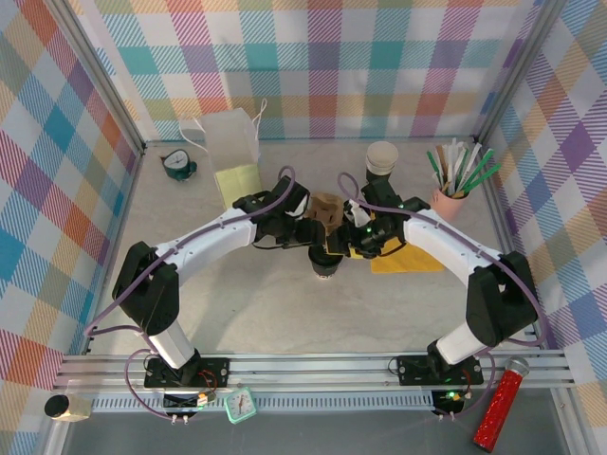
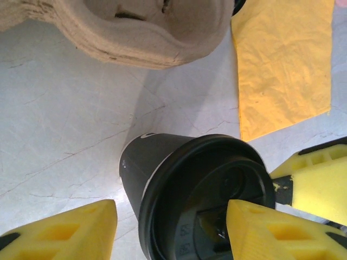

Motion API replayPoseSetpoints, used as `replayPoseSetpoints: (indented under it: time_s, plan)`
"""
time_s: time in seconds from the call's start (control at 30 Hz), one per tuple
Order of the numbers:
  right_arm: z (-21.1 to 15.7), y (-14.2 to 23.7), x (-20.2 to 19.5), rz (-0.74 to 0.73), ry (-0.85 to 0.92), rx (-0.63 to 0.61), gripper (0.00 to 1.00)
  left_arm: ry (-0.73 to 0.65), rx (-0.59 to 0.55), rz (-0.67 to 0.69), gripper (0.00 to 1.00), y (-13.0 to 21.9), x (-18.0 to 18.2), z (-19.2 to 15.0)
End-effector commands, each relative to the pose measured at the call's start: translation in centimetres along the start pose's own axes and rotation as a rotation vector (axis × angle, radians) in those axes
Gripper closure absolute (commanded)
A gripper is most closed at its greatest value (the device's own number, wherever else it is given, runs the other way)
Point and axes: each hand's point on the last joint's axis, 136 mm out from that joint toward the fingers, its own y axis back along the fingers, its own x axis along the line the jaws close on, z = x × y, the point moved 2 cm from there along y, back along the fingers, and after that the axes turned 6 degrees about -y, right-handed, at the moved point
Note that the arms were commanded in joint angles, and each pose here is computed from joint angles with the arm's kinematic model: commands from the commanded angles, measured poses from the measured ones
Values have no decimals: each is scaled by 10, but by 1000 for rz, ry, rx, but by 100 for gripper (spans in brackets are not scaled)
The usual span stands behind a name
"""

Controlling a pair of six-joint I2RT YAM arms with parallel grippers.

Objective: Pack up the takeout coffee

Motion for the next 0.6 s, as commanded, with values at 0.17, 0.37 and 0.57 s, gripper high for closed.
replayPoseSetpoints:
  time_s: [0.17,0.37,0.57]
  plan:
    - [13,29,22,4,26,-97,16,-38,-91,-13,28,42,-20,23]
    - [26,50,19,-56,31,-222,1,-50,-184,40,6,71,-19,43]
    - [39,65,10,-127,15,-322,1,-72,-248,92,0,93,-18,56]
